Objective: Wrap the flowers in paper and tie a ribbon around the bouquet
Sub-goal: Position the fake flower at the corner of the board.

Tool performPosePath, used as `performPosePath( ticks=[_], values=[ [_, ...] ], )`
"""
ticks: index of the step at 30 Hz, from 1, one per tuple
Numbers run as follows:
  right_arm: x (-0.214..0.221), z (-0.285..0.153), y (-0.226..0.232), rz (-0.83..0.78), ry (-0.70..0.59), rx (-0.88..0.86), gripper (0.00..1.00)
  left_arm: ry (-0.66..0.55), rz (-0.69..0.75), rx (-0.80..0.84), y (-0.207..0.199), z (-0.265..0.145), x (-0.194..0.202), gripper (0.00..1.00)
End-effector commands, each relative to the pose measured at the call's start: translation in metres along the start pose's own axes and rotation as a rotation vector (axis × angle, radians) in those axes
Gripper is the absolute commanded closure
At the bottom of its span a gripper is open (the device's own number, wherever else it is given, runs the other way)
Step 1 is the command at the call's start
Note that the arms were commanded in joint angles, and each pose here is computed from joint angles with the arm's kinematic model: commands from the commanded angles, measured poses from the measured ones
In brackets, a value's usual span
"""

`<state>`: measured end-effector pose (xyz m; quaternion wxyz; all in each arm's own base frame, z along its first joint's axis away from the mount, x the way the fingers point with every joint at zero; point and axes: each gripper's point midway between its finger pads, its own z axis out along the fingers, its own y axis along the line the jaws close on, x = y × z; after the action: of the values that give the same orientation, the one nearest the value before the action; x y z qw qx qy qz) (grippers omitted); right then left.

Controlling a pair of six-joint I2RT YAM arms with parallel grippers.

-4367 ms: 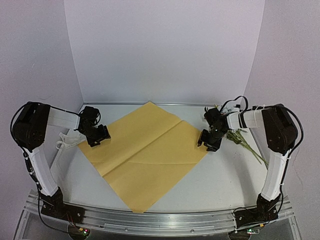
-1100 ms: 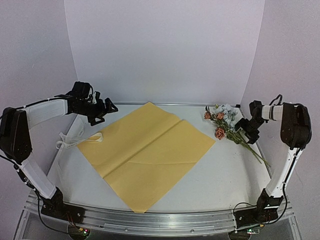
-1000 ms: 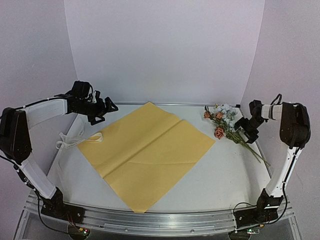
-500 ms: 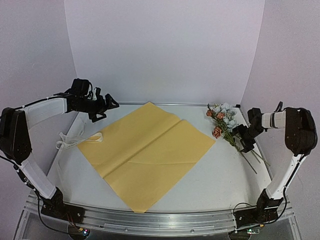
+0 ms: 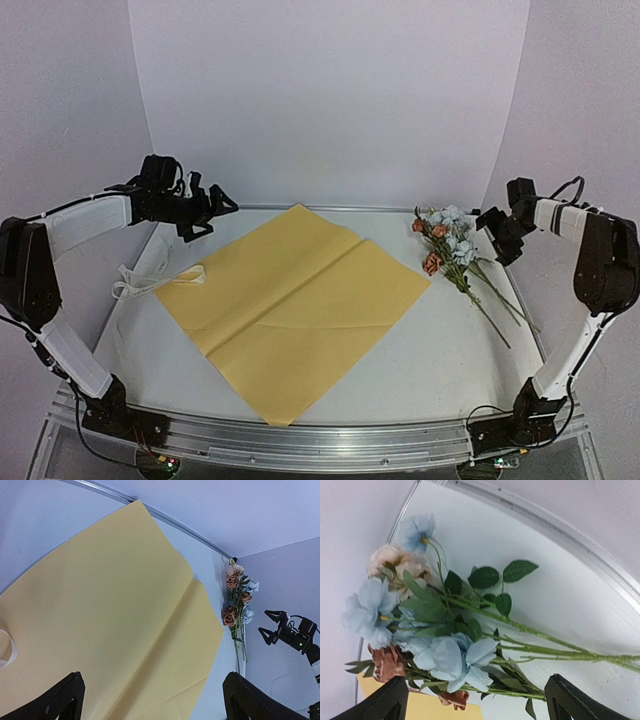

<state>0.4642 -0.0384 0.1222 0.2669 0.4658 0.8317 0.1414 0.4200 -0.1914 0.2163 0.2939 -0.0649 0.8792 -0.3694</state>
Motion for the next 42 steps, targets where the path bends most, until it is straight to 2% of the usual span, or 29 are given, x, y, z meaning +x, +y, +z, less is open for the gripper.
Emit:
performPosePath(
  ticks=[1, 17, 33, 42],
  values=[
    [-0.012, 0.017, -0.035, -0.003, 0.016, 0.133, 0.02, -0.052, 0.036, 0.053, -0.021, -0.016, -0.01, 0.0],
    [-0.009, 0.054, -0.063, 0.024, 0.098, 0.228, 0.02, -0.058, 0.044, 0.077, -0.028, -0.024, -0.008, 0.0],
    [0.039, 0.066, -0.06, 0.145, 0.231, 0.182, 0.02, -0.061, 0.044, 0.097, -0.032, -0.026, -0.008, 0.0],
    [0.07, 0.055, -0.05, 0.204, 0.212, 0.124, 0.02, -0.057, 0.042, 0.103, -0.032, -0.025, -0.006, 0.0]
  ],
)
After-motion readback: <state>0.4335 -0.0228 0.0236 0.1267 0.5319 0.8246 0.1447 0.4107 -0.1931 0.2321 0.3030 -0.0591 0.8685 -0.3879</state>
